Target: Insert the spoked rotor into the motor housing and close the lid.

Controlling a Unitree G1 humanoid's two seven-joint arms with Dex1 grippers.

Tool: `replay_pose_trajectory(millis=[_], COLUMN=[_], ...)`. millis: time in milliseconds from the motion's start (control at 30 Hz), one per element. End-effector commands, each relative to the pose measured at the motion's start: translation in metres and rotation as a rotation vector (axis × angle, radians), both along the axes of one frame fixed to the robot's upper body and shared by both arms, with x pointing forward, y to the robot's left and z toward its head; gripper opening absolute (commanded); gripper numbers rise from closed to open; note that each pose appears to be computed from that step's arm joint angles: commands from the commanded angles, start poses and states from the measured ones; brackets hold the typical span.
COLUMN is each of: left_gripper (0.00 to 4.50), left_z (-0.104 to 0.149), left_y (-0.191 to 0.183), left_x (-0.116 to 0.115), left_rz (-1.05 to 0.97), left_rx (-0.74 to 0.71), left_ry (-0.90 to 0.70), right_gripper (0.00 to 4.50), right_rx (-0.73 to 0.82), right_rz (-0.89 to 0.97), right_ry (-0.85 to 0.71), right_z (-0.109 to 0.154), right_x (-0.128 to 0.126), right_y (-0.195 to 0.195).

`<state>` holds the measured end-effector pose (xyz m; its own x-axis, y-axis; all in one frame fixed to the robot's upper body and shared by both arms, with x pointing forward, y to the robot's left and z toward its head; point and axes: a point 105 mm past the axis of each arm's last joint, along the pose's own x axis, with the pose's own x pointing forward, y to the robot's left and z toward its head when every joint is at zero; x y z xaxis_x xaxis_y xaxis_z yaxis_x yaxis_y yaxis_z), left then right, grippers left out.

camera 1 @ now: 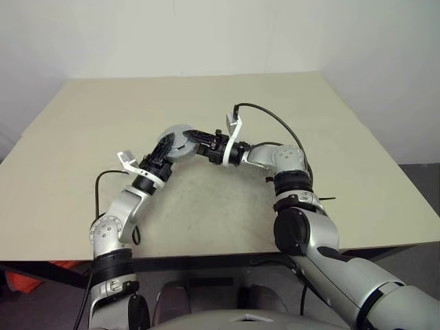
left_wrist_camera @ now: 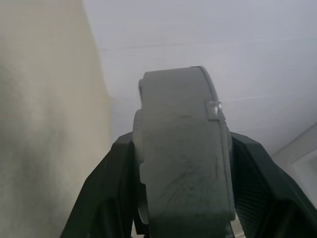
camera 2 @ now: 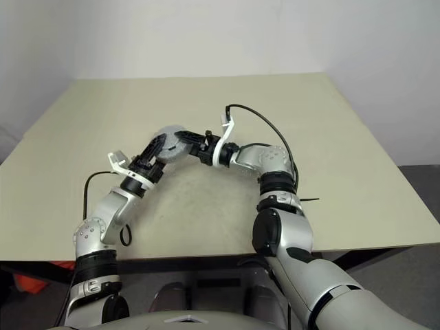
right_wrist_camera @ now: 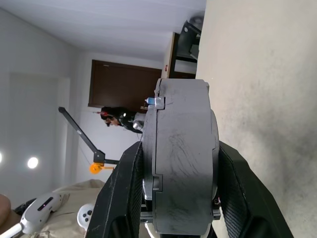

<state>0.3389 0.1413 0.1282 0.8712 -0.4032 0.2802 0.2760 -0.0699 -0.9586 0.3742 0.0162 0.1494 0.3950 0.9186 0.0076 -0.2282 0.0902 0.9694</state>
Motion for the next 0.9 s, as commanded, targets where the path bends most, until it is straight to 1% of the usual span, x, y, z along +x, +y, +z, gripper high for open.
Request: replay_pose_trajectory(millis=[33,133,233,300,367,400,467,600,700,800,900], left_gripper=[2.17,2.17,2.17,2.17,2.17,2.17,2.17,2.17,2.17,2.17,2.17], left_z=[0.009,0.010,0.009,0.009,0.008,0.007,0.006,0.004,0.000,-0.003,-0.013], left_y=[-0.001,0.000,0.001,0.003,0.005,0.006,0.008,0.015,0.038,0.060,0.076], left_x=[-0.003,-0.002,-0.001,0.000,0.001,0.001,0.002,0.003,0.009,0.010,0.010], left_rz=[-0.015,-0.013,-0.003,0.004,0.015,0.022,0.031,0.074,0.198,0.293,0.358], left_rx=[0.020,0.014,0.015,0.018,0.023,0.026,0.037,0.077,0.138,0.178,0.205], left_ry=[-0.047,-0.049,-0.047,-0.045,-0.043,-0.041,-0.040,-0.039,-0.013,0.019,0.079], right_gripper=[2.02,2.02,2.02,2.72,3.30,3.74,4.36,4.36,4.36,4.36,4.36], right_rx=[0.064,0.058,0.062,0.062,0.033,0.002,-0.042,-0.094,-0.139,-0.140,-0.140], right_rz=[-0.004,-0.006,-0.001,0.002,-0.015,-0.048,-0.107,-0.186,-0.229,-0.241,-0.247], right_ry=[-0.077,-0.081,-0.130,-0.170,-0.226,-0.248,-0.281,-0.284,-0.293,-0.287,-0.284], right_z=[0.025,0.024,0.026,0.029,0.030,0.028,0.025,0.016,0.009,0.006,0.005], right_x=[0.002,0.003,0.002,0.000,0.000,0.004,0.011,0.022,0.029,0.031,0.032], right_y=[0.001,0.002,0.001,0.001,0.001,0.001,-0.001,-0.006,-0.012,-0.017,-0.019])
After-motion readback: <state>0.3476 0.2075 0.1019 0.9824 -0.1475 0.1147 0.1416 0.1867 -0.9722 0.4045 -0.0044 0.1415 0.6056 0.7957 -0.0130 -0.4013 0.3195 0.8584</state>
